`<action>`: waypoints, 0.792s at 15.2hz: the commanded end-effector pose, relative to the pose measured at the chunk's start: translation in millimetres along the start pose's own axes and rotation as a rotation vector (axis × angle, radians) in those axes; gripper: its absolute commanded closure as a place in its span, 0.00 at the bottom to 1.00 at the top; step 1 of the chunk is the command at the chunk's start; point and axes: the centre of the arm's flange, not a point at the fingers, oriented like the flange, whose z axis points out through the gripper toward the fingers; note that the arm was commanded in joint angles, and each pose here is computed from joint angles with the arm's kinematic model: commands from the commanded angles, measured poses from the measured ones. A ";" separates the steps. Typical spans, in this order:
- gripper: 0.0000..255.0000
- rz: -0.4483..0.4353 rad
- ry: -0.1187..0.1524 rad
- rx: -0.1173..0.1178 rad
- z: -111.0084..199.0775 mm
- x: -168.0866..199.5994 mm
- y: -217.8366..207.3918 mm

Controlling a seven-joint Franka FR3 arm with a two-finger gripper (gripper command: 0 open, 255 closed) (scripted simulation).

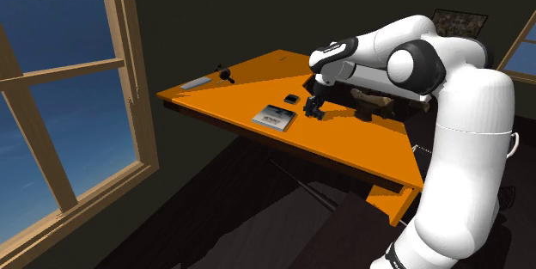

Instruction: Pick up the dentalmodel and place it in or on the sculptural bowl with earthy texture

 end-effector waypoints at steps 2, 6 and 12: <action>1.00 0.000 -0.001 0.000 -4.7 0.5 -0.8; 1.00 0.000 -0.001 0.000 -25.6 2.5 -3.1; 1.00 0.000 -0.001 0.000 -56.9 5.5 -6.5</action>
